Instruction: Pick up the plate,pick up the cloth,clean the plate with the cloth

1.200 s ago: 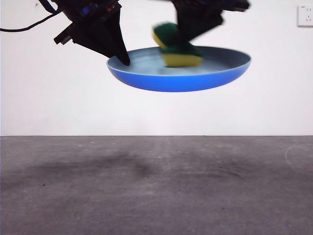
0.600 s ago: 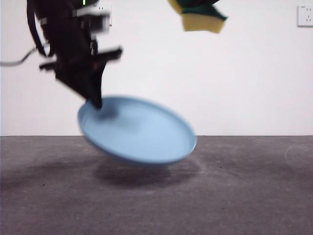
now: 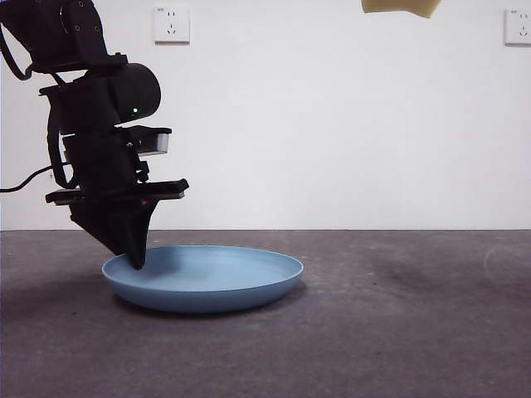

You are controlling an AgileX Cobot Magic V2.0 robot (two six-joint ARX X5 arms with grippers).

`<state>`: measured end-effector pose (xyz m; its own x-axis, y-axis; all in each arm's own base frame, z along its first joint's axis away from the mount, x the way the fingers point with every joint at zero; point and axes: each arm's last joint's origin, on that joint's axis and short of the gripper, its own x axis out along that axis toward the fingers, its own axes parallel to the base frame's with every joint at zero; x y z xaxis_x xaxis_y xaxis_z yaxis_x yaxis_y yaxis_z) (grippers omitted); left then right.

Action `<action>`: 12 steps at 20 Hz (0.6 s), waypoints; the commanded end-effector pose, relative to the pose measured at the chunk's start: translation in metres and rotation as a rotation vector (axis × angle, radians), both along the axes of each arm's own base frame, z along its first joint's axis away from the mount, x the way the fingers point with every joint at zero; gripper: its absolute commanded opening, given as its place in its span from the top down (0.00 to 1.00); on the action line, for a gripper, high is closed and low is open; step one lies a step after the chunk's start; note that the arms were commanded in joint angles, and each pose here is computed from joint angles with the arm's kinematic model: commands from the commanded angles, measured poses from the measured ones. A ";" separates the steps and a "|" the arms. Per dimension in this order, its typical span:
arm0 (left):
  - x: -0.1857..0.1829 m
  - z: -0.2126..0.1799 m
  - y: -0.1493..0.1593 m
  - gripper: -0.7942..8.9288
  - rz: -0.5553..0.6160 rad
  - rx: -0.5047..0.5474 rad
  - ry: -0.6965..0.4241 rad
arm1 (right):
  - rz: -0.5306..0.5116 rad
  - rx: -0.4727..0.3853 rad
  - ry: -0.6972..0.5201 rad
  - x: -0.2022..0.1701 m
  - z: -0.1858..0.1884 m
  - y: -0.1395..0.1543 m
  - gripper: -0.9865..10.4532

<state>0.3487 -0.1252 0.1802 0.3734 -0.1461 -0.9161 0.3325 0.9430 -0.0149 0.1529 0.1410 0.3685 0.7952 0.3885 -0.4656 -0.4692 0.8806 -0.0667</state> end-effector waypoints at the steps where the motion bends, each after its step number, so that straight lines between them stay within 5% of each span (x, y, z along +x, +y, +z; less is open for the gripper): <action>1: 0.001 -0.006 0.001 0.61 -0.003 0.004 0.024 | -0.015 -0.002 0.020 0.004 -0.006 0.003 0.93; 6: -0.013 0.022 -0.010 0.61 -0.024 -0.042 -0.026 | -0.130 0.014 0.117 0.030 -0.024 0.006 0.93; 12: -0.063 0.118 -0.010 0.62 -0.088 -0.155 -0.292 | -0.250 -0.095 0.302 0.082 -0.078 0.018 0.93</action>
<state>0.2889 -0.1358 0.2951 0.5912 -0.3137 -0.7431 0.4252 0.9041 -0.0434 0.2331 0.1584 0.2960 0.6920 0.1521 -0.7057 -0.2726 0.9602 -0.0603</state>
